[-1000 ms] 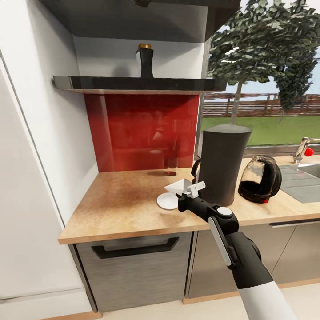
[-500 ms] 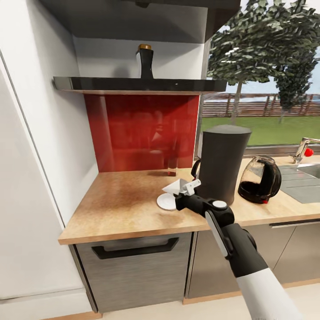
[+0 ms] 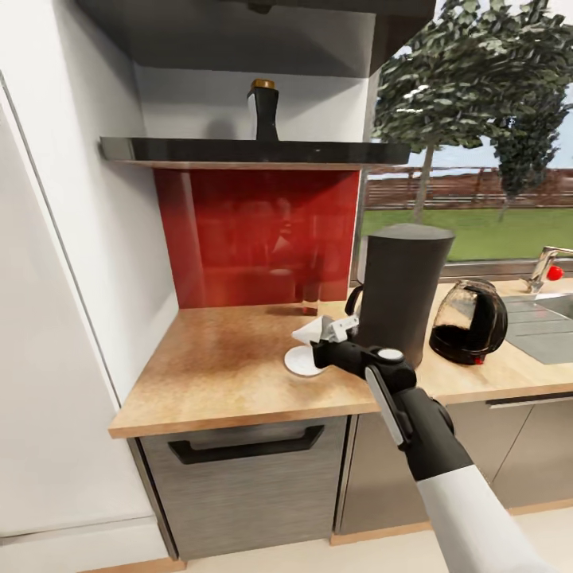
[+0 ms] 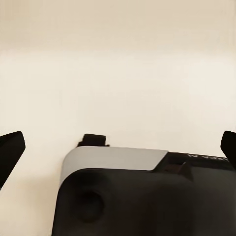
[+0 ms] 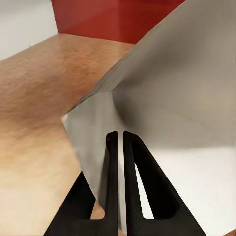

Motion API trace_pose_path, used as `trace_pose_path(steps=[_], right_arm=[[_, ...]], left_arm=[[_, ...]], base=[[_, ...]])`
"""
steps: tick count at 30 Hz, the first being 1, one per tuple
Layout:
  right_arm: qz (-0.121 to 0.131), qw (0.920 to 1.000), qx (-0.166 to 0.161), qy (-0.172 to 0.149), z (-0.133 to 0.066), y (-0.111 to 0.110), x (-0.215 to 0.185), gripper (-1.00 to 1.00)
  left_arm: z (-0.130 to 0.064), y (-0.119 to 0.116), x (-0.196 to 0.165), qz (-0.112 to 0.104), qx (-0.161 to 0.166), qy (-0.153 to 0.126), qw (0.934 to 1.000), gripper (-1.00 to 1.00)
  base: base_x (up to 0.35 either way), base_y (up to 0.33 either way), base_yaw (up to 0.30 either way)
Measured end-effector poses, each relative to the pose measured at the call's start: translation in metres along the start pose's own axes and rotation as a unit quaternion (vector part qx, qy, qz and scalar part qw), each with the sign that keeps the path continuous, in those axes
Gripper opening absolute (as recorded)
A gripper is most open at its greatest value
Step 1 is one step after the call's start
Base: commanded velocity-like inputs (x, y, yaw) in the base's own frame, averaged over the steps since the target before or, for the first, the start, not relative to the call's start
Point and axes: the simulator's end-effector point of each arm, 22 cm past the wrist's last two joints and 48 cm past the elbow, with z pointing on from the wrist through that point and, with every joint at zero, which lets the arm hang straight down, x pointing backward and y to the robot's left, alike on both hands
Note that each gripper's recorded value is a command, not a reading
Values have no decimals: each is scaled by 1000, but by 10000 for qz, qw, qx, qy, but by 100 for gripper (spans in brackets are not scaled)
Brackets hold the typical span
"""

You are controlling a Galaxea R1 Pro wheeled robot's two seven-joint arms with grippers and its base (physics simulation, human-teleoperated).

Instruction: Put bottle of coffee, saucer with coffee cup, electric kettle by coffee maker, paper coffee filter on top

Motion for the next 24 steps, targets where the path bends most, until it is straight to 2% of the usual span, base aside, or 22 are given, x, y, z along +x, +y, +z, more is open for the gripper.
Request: trace_pose_path(steps=[4,5,6,18,24], right_arm=[[141,9999,25,-19,-4,0,4,-100],[167,9996,-22,-217,-26,16,10,-100],[173,9996,-20,-209,-28,17,13,-100],[196,9996,-16,-216,-29,18,15,-100],[192,9996,-12,-217,-29,18,14,-100]], left_arm=[[0,2,0,2,-14,0,10000,100],[0,2,0,2,-15,-1,10000,100],[0,2,0,2,-15,0,10000,100],[0,3,0,3,-18,1,10000,100],[0,3,0,3,-18,0,10000,100]], base=[[0,107,0],[0,207,0],[0,223,0],[0,211,0],[0,98,0]])
